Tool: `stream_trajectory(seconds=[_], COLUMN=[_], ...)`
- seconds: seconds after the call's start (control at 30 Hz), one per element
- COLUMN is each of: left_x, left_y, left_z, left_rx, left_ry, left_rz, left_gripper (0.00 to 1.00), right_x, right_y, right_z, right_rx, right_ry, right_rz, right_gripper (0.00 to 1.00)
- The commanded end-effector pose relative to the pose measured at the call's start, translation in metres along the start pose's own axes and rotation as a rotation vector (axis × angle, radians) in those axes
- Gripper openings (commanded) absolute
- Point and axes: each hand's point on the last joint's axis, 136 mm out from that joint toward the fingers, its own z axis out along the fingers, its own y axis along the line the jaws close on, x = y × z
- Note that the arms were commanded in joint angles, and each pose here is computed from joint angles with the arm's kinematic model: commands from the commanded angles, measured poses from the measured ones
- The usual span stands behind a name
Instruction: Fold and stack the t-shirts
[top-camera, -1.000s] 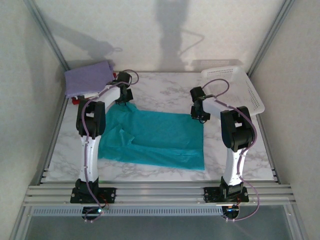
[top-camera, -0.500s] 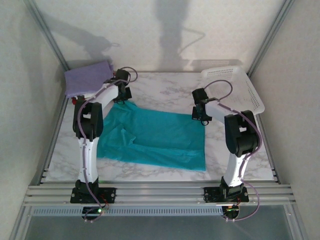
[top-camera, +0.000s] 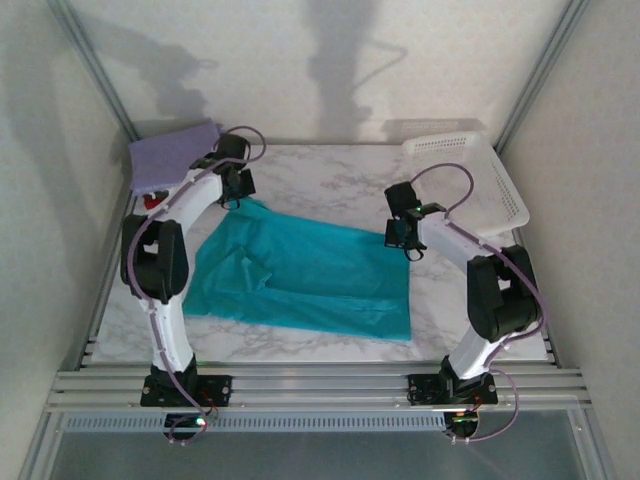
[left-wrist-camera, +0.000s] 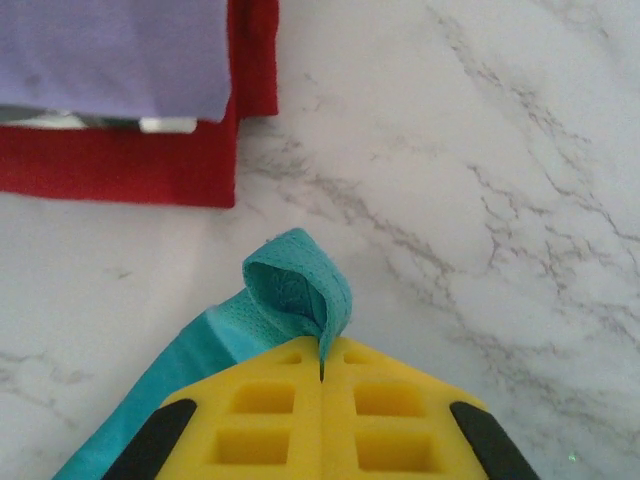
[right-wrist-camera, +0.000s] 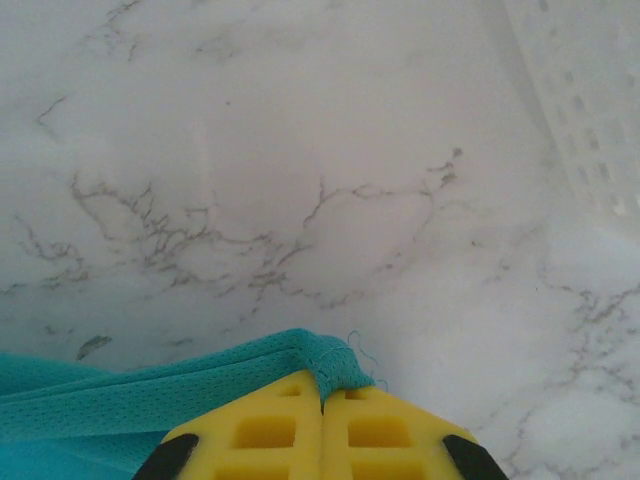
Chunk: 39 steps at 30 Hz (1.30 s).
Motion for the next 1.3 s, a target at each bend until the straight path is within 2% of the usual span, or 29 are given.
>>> stream_trajectory(seconds=[0.0,0.4,0.5,0.57,0.6,0.67,0.73,0.8,1.0,1.13,1.27], left_x=[0.014,0.061,0.071,0.079,0.084,0.092,0.101,0.108,0.122,0.127,0.124], left_y=[0.007,0.029,0.032,0.035,0.037,0.04,0.043,0.044,0.046,0.048,0.046], left_z=[-0.019,-0.036,-0.036,-0.035,-0.033,-0.032,-0.031,-0.032,-0.032,-0.03,-0.031], left_rx=[-0.008,-0.003,-0.003,-0.006,-0.007,-0.008,-0.011,0.0,0.011,0.006,0.008], left_ry=[0.0,0.027,0.04,0.051,0.057,0.069,0.081,0.087,0.098,0.108,0.103], left_rz=[-0.012,-0.055,-0.057,-0.059,-0.063,-0.066,-0.067,-0.071,-0.084,-0.083,-0.08], left_gripper=[0.0,0.0,0.0,0.0,0.0,0.0,0.0,0.0,0.0,0.0,0.0], right_x=[0.025,0.066,0.077,0.089,0.095,0.104,0.111,0.112,0.1,0.095,0.101], right_y=[-0.009,-0.017,-0.02,-0.018,-0.019,-0.018,-0.021,-0.026,-0.03,-0.014,-0.013], right_z=[-0.005,-0.027,-0.031,-0.03,-0.029,-0.03,-0.035,-0.044,-0.068,-0.054,-0.035], right_rx=[0.04,0.062,0.057,0.034,0.027,-0.002,-0.006,-0.009,-0.033,-0.108,-0.102], right_ry=[0.045,0.037,0.067,0.093,0.099,0.116,0.121,0.107,0.056,0.14,0.252], right_rz=[0.021,0.012,0.018,0.026,0.036,0.053,0.072,0.085,0.101,0.159,0.252], right_gripper=[0.0,0.03,0.04,0.08,0.16,0.21,0.32,0.38,0.43,0.42,0.39])
